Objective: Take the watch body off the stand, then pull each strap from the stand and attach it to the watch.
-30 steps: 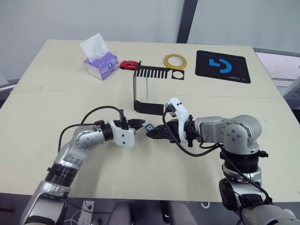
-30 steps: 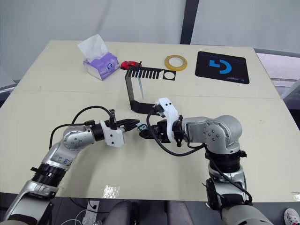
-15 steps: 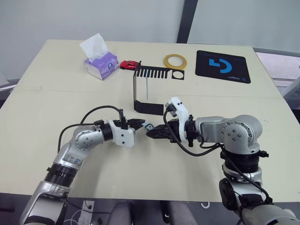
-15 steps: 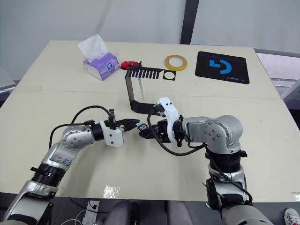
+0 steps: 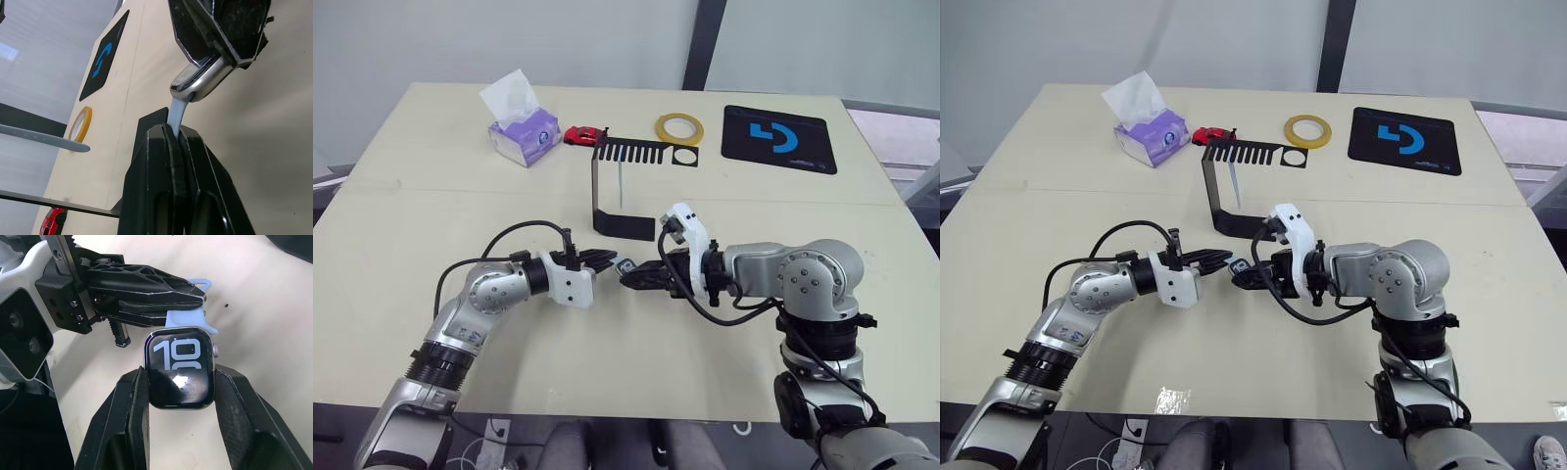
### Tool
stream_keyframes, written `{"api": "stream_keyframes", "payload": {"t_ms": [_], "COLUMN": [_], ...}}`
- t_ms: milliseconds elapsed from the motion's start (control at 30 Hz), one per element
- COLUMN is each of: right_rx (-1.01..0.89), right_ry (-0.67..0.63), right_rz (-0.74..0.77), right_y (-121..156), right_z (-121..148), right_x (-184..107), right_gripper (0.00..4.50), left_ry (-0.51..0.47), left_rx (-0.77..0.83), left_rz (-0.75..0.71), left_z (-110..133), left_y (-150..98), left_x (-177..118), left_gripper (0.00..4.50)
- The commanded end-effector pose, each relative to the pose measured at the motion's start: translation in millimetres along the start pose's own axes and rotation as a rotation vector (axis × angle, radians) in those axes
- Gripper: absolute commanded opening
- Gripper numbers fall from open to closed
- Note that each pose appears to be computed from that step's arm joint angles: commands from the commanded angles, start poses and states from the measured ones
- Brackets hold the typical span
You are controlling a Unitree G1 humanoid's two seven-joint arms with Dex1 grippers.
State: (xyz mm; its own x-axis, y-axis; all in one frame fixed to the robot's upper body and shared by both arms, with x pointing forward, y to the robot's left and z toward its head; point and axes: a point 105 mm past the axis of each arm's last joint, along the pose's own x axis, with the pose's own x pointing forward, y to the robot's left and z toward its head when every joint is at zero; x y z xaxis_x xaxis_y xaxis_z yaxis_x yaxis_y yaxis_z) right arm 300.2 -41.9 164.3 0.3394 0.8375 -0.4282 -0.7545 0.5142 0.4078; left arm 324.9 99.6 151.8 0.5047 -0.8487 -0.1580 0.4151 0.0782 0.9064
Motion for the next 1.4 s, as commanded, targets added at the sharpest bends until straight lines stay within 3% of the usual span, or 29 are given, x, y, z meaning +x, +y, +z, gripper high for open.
{"api": "stream_keyframes", "payload": {"t_ms": [33,900,1267,1400], "right_rx": [-0.022,-0.004,-0.035,-0.043], "right_ry": [-0.025,-0.025,-0.017,-0.018], "right_rz": [-0.027,-0.041,-0.023,-0.02], "right_y": [-4,-13,-6,-5], "right_z": [9,10,9,10], "right_x": [-5,-6,-5,-6], "right_gripper": [1.52,1.52,1.52,1.52], "left_ry": [-0.11,-0.141,-0.094,-0.079], "left_rx": [0.057,0.061,0.041,0.036], "left_rz": [0.038,0.029,0.059,0.051], "left_z": [26,32,23,21], "left_y": [12,9,15,14], "left_x": [-1,-1,0,1], "left_gripper": [0.06,0.06,0.06,1.29]}}
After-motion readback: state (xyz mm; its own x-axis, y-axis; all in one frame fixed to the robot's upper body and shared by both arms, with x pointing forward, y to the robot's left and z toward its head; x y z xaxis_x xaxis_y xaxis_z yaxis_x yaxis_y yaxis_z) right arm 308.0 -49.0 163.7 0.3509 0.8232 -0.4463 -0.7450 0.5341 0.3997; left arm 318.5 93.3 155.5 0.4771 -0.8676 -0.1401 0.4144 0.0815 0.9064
